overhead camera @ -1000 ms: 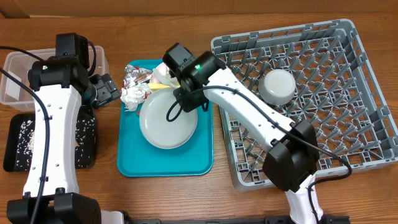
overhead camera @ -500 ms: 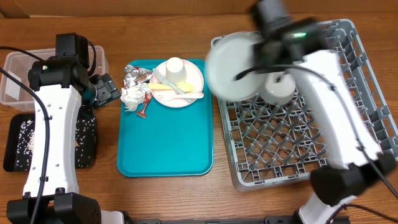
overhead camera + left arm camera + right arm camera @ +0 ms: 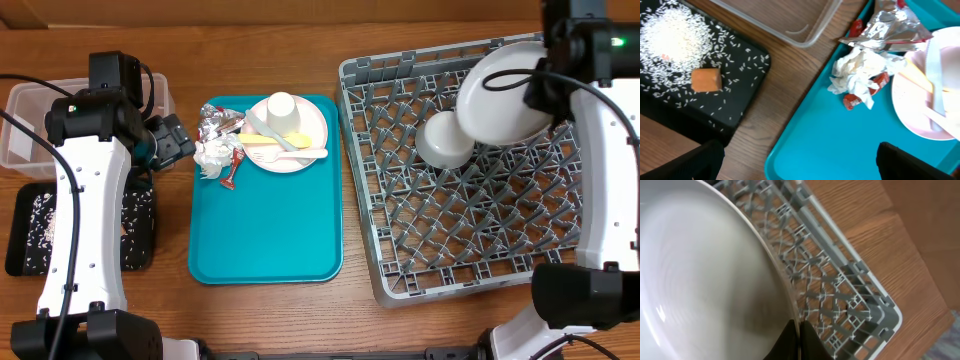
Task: Sort waste into correct bins and load items into the dishwasher rack
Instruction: 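Carry the plate right over the gray dish rack, then lower the plate into the rack's back-left and open the right gripper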
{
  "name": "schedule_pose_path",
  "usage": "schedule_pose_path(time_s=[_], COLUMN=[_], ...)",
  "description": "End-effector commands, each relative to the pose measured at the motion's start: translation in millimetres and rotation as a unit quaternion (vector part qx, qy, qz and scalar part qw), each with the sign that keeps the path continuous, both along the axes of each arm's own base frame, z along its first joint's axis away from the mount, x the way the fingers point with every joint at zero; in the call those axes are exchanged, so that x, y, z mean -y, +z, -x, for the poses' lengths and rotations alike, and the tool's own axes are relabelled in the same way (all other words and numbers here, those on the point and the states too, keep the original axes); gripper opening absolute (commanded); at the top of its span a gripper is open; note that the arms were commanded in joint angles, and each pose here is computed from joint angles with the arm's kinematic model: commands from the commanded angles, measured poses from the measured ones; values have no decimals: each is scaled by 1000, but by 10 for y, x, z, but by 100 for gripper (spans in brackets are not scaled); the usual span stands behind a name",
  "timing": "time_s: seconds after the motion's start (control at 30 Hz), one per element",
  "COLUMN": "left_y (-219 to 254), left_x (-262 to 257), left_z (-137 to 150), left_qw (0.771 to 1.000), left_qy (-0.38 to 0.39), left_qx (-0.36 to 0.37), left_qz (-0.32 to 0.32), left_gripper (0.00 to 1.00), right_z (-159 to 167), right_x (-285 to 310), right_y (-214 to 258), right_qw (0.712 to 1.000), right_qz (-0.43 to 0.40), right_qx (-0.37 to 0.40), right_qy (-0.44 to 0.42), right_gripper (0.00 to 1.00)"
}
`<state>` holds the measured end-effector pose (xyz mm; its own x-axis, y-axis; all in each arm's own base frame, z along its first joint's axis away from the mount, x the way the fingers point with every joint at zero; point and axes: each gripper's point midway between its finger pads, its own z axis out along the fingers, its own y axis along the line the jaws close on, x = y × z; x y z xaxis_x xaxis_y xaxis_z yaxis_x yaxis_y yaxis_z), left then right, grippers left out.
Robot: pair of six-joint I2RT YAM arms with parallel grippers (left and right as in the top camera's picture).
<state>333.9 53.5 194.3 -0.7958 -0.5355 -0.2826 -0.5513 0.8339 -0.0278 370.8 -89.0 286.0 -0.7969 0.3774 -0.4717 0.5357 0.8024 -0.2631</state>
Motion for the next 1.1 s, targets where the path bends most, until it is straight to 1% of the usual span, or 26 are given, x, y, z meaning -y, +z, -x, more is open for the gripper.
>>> schedule_pose_path(time_s=[0.0, 0.1, 0.2, 0.37, 0.57, 0.83, 0.97, 1.07], left_y=[69, 69, 69, 69, 69, 69, 68, 67], left_x=[46, 47, 47, 47, 46, 47, 47, 48], left_z=[-59, -62, -62, -59, -61, -62, -57, -53], left_qw=[1000, 1000, 1000, 1000, 1000, 1000, 1000, 1000], left_qy=[1, 1, 1, 1, 1, 1, 1, 1], left_qx=[16, 17, 17, 16, 17, 17, 16, 15], left_qz=[14, 14, 14, 14, 14, 14, 14, 15], left_gripper=[100, 100, 100, 100, 100, 100, 100, 100], right_z=[-51, -170, -289, -466, -664, -691, -690, -697], right_x=[18, -206, -390, -601, -818, -1079, -1097, -1138], right_y=[98, 37, -20, -194, -400, -575, -656, -723], right_qw=[999, 996, 990, 985, 980, 978, 978, 976], right_qz=[-20, -67, -85, -76, -63, 11, 60, 69], right_qx=[37, 36, 39, 40, 53, 42, 38, 38], right_qy=[-13, 53, 101, 148, 181, 203, 198, 202], right_gripper=[4, 4, 4, 4, 4, 4, 4, 4])
